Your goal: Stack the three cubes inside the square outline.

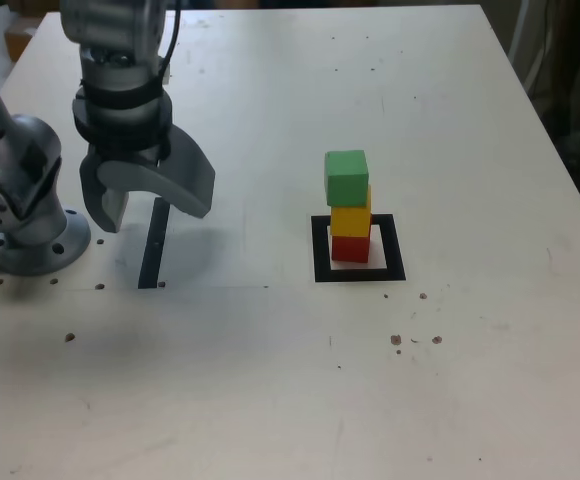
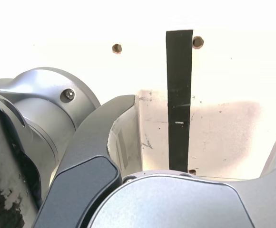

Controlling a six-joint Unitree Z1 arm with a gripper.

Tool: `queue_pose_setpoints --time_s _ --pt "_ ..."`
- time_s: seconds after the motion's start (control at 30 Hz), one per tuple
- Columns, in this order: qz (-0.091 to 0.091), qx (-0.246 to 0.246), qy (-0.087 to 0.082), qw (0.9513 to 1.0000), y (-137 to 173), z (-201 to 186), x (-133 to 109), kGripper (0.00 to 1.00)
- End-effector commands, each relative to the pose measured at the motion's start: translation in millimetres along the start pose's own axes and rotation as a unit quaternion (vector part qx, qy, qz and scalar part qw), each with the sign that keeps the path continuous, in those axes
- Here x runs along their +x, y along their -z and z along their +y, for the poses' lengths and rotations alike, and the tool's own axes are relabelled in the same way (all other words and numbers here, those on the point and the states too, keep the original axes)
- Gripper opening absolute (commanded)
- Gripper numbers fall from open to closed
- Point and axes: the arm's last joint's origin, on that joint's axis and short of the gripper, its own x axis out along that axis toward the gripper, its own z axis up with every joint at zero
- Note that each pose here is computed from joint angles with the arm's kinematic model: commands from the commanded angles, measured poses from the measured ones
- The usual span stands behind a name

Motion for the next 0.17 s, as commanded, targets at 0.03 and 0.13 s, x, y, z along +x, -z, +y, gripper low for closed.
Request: queue_pose_setpoints --time_s 0.03,0.13 --pt "0.001 0.001 0.002 1.0000 -1.9 -0.5 -1.1 0.99" --pt "0.005 0.002 0.001 1.0000 -1.7 -0.5 -1.0 0.99"
